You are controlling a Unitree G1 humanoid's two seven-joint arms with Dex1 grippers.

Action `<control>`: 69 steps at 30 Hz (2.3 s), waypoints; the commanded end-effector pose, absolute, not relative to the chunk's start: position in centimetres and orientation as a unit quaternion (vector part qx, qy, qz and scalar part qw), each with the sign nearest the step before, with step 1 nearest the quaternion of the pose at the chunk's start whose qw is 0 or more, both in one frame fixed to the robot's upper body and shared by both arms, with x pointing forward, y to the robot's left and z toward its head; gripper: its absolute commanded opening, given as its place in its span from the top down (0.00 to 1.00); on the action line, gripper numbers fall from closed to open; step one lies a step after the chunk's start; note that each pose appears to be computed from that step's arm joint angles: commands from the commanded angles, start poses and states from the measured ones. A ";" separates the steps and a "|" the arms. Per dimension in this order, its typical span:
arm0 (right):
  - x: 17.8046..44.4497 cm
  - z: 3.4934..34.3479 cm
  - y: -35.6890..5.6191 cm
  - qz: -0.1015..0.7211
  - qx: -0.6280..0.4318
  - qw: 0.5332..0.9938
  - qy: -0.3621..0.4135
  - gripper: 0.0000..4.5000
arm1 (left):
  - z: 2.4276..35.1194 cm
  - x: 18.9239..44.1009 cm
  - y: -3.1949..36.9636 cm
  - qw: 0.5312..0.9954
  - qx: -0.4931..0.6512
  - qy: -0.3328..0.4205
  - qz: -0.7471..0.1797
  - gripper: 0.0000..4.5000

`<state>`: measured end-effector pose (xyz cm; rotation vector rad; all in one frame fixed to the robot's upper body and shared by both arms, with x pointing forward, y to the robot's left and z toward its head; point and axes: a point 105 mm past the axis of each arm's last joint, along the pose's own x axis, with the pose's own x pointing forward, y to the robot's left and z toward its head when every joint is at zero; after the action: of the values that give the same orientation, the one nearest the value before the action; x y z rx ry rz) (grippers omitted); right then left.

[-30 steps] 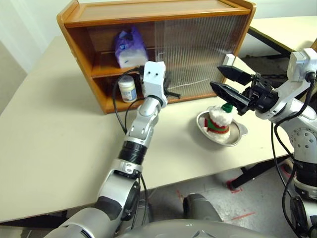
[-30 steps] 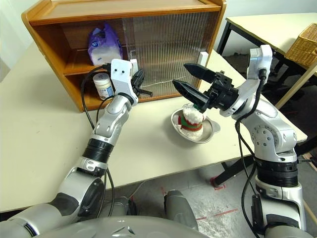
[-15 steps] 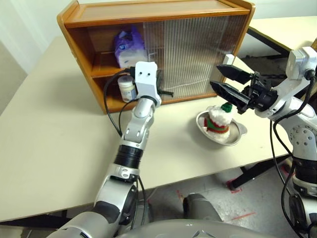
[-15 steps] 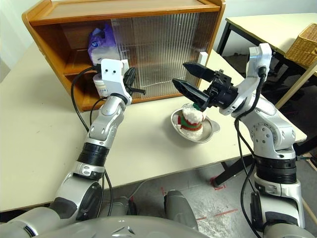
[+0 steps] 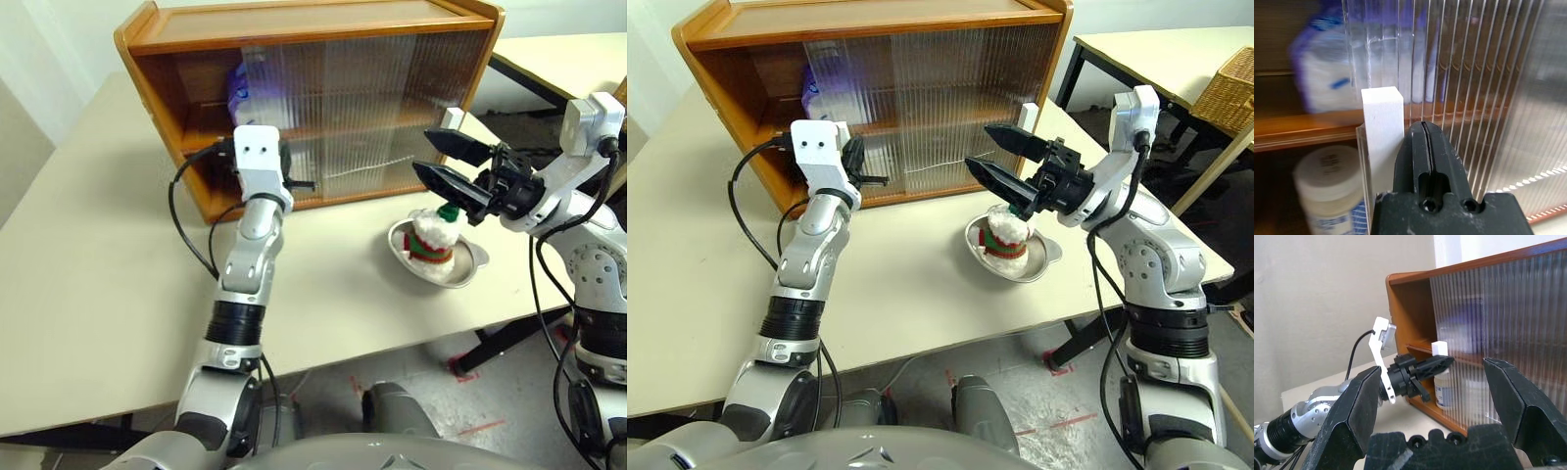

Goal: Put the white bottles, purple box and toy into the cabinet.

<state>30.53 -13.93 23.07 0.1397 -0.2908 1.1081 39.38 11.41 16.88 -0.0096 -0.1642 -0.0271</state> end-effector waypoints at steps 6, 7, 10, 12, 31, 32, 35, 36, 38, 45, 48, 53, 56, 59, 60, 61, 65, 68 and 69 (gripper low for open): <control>31.0 23.2 -13.1 0.540 0.064 0.828 -0.137 0.00 | 16.6 38.3 14.7 0.996 0.013 -0.073 0.046 0.99; 31.0 23.2 -13.1 0.541 0.064 0.827 -0.138 0.00 | 16.4 38.0 14.9 0.996 0.013 -0.071 0.053 0.99; 31.1 23.2 -12.9 0.544 0.065 0.825 -0.139 0.00 | 16.1 37.7 15.9 0.995 0.013 -0.066 0.073 0.99; 31.2 23.2 -12.9 0.544 0.066 0.825 -0.139 0.00 | 16.0 37.6 16.6 0.994 0.015 -0.064 0.088 0.99; 31.3 22.9 -12.7 0.547 0.070 0.823 -0.138 0.00 | 16.3 37.6 19.4 0.986 0.026 -0.067 0.147 0.99; 31.3 22.9 -12.7 0.546 0.070 0.823 -0.138 0.00 | 16.3 37.6 19.4 0.986 0.027 -0.067 0.149 0.99; 31.4 23.0 -12.8 0.545 0.069 0.824 -0.139 0.00 | 16.3 37.7 19.8 0.984 0.030 -0.067 0.161 0.99; 31.4 23.0 -12.8 0.544 0.068 0.824 -0.139 0.00 | 16.3 37.7 19.9 0.984 0.030 -0.067 0.163 0.99; 31.4 23.1 -12.9 0.543 0.067 0.825 -0.140 0.00 | 16.2 37.7 20.0 0.983 0.030 -0.065 0.169 0.99; 31.5 23.3 -13.2 0.536 0.061 0.829 -0.146 0.00 | 17.0 38.2 16.9 0.992 0.011 -0.090 0.085 0.99; 31.5 23.4 -13.3 0.533 0.059 0.831 -0.147 0.00 | 18.1 37.9 14.3 0.993 -0.009 -0.121 0.004 0.99; 31.5 23.4 -13.6 0.527 0.058 0.835 -0.148 0.00 | 19.9 36.5 9.9 0.973 -0.059 -0.166 -0.147 0.99; 31.5 23.3 -13.6 0.523 0.059 0.837 -0.149 0.00 | 21.1 35.9 7.6 0.944 -0.065 -0.200 -0.255 0.99; 31.6 23.2 -13.6 0.517 0.055 0.842 -0.147 0.00 | 22.6 35.6 6.2 0.907 -0.064 -0.235 -0.344 0.99; 31.6 23.1 -13.7 0.514 0.049 0.844 -0.145 0.00 | 22.8 35.7 5.9 0.896 -0.056 -0.240 -0.369 0.96; 31.7 23.0 -13.7 0.511 0.045 0.846 -0.143 0.00 | 23.0 35.7 5.8 0.890 -0.049 -0.243 -0.384 0.91; 32.2 22.9 -15.0 0.477 0.033 0.868 -0.135 0.00 | 23.4 35.3 5.8 0.845 -0.068 -0.210 -0.486 0.62; 33.1 22.2 -16.4 0.433 0.020 0.894 -0.114 0.00 | 23.8 34.9 6.5 0.827 -0.077 -0.193 -0.522 0.35; 33.6 21.9 -17.2 0.407 0.013 0.907 -0.106 0.00 | 23.8 34.6 6.9 0.823 -0.072 -0.188 -0.531 0.27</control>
<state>32.96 -15.63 22.12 0.0526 -0.2294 0.9366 35.02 6.80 23.76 -0.1407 -0.4196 -1.0757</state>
